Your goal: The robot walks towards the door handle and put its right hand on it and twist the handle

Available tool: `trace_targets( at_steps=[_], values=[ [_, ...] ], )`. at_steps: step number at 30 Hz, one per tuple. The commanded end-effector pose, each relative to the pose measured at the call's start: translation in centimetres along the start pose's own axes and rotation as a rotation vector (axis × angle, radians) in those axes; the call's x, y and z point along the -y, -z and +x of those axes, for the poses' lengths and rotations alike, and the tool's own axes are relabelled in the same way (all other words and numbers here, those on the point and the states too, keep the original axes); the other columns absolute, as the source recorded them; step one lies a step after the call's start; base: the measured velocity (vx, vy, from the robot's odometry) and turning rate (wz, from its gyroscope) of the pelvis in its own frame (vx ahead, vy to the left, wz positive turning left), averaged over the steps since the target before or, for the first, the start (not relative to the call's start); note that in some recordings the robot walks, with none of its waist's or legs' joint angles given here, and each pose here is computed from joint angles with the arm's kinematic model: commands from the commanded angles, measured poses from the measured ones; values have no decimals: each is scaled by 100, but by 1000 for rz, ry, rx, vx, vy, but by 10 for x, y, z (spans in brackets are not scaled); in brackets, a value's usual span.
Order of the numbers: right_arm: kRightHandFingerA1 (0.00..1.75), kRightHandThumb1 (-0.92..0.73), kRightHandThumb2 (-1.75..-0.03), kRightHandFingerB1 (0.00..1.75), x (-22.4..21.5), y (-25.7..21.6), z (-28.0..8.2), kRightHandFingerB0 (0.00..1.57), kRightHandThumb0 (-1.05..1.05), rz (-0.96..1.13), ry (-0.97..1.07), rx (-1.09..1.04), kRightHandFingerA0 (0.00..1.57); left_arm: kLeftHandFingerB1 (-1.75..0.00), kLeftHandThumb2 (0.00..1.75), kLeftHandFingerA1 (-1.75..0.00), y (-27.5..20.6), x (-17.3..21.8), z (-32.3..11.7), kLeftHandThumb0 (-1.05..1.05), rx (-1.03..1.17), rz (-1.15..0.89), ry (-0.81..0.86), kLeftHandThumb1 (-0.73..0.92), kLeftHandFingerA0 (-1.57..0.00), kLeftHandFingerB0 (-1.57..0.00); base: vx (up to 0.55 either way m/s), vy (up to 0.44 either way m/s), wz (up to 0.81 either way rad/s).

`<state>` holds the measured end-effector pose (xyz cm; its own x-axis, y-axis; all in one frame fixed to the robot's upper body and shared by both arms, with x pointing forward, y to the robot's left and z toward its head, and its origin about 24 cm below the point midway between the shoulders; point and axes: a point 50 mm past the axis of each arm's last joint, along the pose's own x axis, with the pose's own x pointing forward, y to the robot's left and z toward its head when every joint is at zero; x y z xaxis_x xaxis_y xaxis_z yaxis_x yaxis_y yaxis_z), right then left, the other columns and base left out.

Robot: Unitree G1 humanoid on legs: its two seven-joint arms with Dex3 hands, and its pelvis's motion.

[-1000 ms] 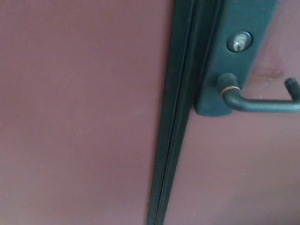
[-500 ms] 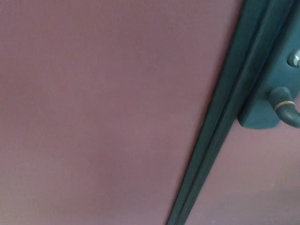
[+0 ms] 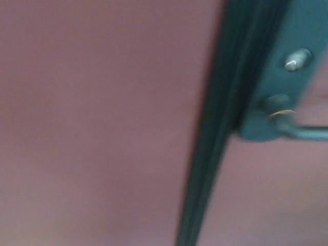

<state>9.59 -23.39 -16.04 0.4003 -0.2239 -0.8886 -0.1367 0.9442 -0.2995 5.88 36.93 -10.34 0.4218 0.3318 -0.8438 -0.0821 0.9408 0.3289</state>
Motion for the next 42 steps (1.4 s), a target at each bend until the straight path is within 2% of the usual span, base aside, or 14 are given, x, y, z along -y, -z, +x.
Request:
trace_targets(
  at_steps=[1,21,28,29,42],
  values=[
    [57,-56,-76,51,-2,3,-1,53,-37,0,-14,-10,68,-39,60,-45,0,-2,-1,-10,2,26,-1,71,-52,-41,-149,214,-8],
    [56,-57,-76,49,-3,3,0,50,-37,-29,-30,-12,66,-39,60,-45,-1,-1,0,-10,2,44,8,71,-52,-42,13,12,3],
    [57,-57,-76,49,-4,3,0,50,-38,-21,-28,-13,69,-39,60,-45,-1,-1,0,-10,0,42,6,71,-52,-42,34,-211,-4],
    [60,-57,-77,49,-4,2,0,48,-38,-22,-28,-11,74,-39,60,-44,-1,-1,0,-10,-1,41,7,71,-52,-41,36,-235,60],
    [57,-57,-76,49,-5,10,-2,50,-38,-32,-30,-20,68,-39,60,-44,3,-1,-2,-11,-7,76,17,71,-52,-41,8,-15,5]
  ],
)
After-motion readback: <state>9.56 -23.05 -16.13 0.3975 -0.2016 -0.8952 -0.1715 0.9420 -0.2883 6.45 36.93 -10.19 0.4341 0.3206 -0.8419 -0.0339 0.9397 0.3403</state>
